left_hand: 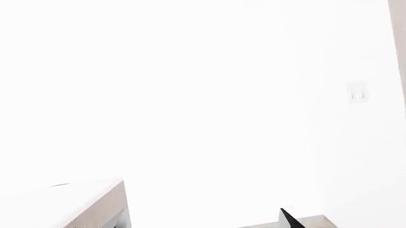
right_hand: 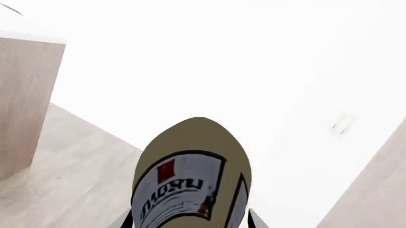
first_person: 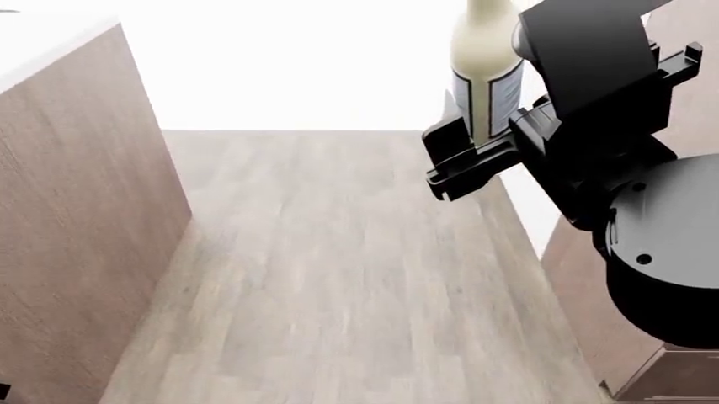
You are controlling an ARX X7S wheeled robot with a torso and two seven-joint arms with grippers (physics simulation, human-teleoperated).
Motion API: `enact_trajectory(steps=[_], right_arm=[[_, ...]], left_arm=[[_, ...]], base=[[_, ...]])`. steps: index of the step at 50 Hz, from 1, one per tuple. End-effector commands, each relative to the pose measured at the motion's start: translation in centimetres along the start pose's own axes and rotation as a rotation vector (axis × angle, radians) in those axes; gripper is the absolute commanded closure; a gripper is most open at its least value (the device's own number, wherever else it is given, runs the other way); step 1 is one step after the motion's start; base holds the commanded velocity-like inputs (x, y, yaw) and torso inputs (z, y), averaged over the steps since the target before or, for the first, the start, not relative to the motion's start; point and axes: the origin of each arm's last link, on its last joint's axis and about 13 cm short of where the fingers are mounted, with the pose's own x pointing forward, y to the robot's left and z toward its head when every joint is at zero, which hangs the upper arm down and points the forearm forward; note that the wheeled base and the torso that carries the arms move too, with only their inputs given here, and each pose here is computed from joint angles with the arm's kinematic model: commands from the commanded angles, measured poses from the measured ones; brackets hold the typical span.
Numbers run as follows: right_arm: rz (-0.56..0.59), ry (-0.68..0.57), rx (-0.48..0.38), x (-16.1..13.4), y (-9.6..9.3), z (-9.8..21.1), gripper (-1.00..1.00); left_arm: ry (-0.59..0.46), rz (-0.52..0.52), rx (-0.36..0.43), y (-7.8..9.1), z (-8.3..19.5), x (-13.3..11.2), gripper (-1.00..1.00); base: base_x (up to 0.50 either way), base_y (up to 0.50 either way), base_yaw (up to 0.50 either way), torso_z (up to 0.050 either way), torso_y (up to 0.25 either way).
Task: Move the drinks to the dining counter.
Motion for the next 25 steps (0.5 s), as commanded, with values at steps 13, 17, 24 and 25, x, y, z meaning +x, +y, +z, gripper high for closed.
enact_trajectory(steps=[13, 17, 24, 25], right_arm=[[-0.013, -0.040, -0.024, 0.07, -0.24, 0.56, 1.00], [-0.012, -0.041, -0.025, 0.03, -0.25, 0.53, 1.00], [0.021, -0.074, 0.038, -0.08, -0.23, 0.59, 1.00], [0.020, -0.075, 0.033, -0.08, -0.28, 0.58, 1.00]], left_arm=[[-0.004, 0.001, 0.001, 0.01, 0.14, -0.04, -1.00], [-0.003, 0.001, 0.002, 0.00, 0.11, -0.02, -1.00], [0.001, 0.001, 0.002, 0.00, -0.01, 0.01, -1.00], [0.001, 0.000, 0.001, 0.00, -0.03, 0.02, -1.00]], base=[[0.00, 0.50, 0.00, 0.001, 0.001], [0.00, 0.50, 0.00, 0.000, 0.000], [0.05, 0.47, 0.00, 0.000, 0.001], [0.00, 0.00, 0.00, 0.000, 0.000]])
